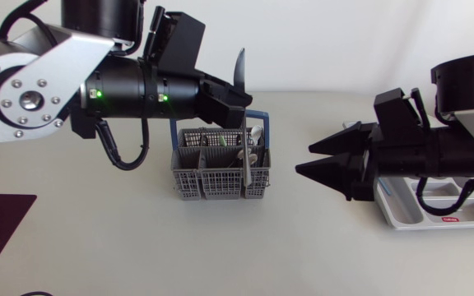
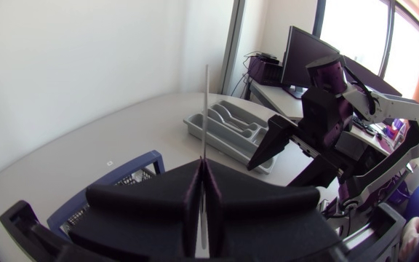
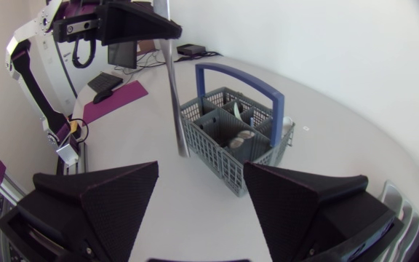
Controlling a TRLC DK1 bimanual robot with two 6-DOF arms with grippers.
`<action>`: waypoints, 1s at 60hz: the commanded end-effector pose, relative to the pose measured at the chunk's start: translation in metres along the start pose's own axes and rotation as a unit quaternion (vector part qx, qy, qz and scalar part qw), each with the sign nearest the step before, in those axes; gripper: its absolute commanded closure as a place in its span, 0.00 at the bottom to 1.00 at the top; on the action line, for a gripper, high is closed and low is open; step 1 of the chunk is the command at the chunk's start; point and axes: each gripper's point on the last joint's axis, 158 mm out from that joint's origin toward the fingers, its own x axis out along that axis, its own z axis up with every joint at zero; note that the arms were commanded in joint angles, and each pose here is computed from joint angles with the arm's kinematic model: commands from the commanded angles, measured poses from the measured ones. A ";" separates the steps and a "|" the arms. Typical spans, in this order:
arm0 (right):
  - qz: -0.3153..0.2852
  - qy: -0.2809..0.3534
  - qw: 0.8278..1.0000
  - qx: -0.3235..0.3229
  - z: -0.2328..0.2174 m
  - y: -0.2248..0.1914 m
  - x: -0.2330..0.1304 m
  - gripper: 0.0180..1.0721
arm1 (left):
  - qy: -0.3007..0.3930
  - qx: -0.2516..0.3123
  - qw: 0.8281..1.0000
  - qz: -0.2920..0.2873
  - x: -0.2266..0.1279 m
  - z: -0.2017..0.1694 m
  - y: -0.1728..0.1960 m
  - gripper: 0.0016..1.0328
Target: Sort the cutlery from the basket into the organizer compartments.
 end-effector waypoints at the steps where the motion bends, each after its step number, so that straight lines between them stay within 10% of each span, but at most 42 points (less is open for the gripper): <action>1: 0.025 0.001 1.000 0.010 0.002 0.009 0.012 0.20 | -0.012 -0.021 1.000 -0.016 0.002 0.016 -0.004 0.97; 42: 0.083 0.019 0.996 -0.011 0.009 0.032 0.067 0.21 | 0.005 -0.061 0.995 -0.076 0.008 0.010 -0.027 0.97; 60: 0.085 0.024 0.996 -0.005 0.004 0.030 0.078 0.82 | 0.004 -0.065 0.995 -0.078 0.006 0.011 -0.026 0.97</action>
